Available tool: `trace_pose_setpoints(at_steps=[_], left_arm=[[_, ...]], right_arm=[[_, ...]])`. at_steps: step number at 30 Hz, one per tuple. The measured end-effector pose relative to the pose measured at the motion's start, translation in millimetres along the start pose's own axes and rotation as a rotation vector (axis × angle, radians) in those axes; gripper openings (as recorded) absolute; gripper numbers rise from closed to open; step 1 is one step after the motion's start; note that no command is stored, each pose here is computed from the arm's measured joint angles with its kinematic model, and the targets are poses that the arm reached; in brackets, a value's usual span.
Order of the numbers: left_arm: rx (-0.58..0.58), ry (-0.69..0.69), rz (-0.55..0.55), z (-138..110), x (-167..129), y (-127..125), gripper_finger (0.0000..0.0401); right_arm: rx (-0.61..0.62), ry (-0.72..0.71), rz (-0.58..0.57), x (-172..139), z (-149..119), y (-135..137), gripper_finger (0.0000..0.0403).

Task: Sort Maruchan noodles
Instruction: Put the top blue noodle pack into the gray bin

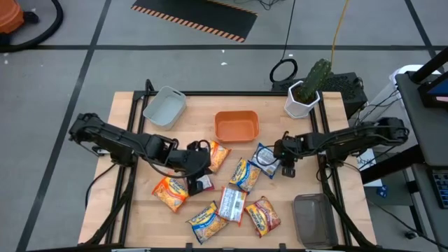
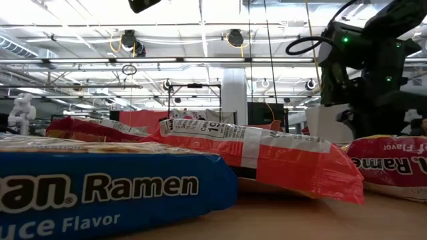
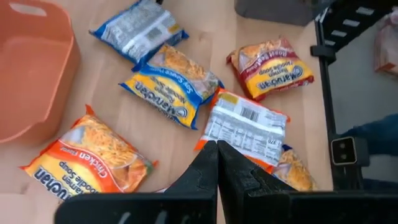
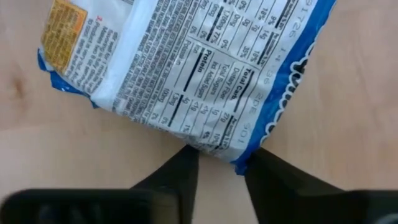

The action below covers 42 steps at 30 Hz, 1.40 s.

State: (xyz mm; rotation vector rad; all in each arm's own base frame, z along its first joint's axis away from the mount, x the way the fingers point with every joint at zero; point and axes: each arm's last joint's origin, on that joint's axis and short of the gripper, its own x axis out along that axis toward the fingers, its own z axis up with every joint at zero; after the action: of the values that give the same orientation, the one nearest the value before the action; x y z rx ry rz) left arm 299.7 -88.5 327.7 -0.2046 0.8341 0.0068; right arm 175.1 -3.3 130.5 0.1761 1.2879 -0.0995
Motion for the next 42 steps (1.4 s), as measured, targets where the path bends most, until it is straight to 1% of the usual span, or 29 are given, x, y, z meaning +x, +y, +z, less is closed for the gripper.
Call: trace_pose_setpoints(at_steps=[2, 4, 5, 8, 12, 15, 19, 26, 29, 31, 33, 36, 38, 40, 42], left_arm=[[-0.005, -0.007, 0.007, 1.8, -0.4, 3.3, 0.0001], [-0.004, -0.007, 0.014, 2.7, -0.1, 6.4, 0.0001], [-0.004, -0.01, 0.018, 3.7, -0.5, 8.6, 0.0001], [-0.006, -0.033, 0.031, 8.2, -1.3, 15.7, 0.0001], [-0.013, -0.055, 0.061, 14.3, 0.2, 28.5, 0.0001], [-0.04, -0.07, 0.086, 18.7, 0.7, 39.7, 0.0001], [-0.082, -0.101, 0.11, 24.7, 0.7, 52.1, 0.0001], [-0.075, -0.167, 0.158, 35.1, 6.4, 67.6, 0.0005], [-0.079, -0.214, 0.172, 42.0, 11.2, 73.3, 0.0023], [-0.089, -0.214, 0.189, 43.1, 15.5, 79.3, 0.0039], [-0.102, -0.259, 0.194, 49.6, 22.2, 84.8, 0.0059], [-0.1, -0.27, 0.212, 52.1, 28.2, 92.2, 0.009], [-0.08, -0.324, 0.21, 59.1, 32.6, 94.3, 0.0111], [-0.054, -0.32, 0.218, 58.6, 35.9, 96.2, 0.013], [-0.043, -0.398, 0.202, 66.9, 37.2, 94.1, 0.0148]], right_arm=[[0.01, -0.024, 0.004, 0.0, 2.5, 0.3, 0.0063], [0.046, -0.039, 0.018, 0.0, 4.0, 1.2, 0.0023], [0.069, -0.048, 0.037, 0.1, 5.1, 2.1, 0.0011], [0.12, -0.065, 0.062, -1.2, 6.2, 5.6, 0.001], [0.163, -0.107, 0.133, -9.5, 7.0, 10.8, 0.0002], [0.231, -0.147, 0.209, -21.8, 5.9, 14.1, 0.0002], [0.262, -0.205, 0.338, -43.1, 1.0, 18.1, 0.0001], [0.305, -0.325, 0.535, -77.2, -9.6, 19.7, 0.0], [0.306, -0.326, 0.599, -85.0, -15.0, 20.0, 0.0], [0.317, -0.342, 0.608, -88.3, -16.7, 19.6, 0.0], [0.331, -0.365, 0.617, -91.2, -17.0, 19.4, 0.0], [0.358, -0.414, 0.627, -95.0, -14.3, 19.3, 0.0], [0.36, -0.419, 0.62, -95.4, -14.7, 18.9, 0.0], [0.385, -0.438, 0.582, -94.9, -14.2, 16.7, 0.0], [0.413, -0.466, 0.577, -96.5, -12.7, 13.0, 0.0]])
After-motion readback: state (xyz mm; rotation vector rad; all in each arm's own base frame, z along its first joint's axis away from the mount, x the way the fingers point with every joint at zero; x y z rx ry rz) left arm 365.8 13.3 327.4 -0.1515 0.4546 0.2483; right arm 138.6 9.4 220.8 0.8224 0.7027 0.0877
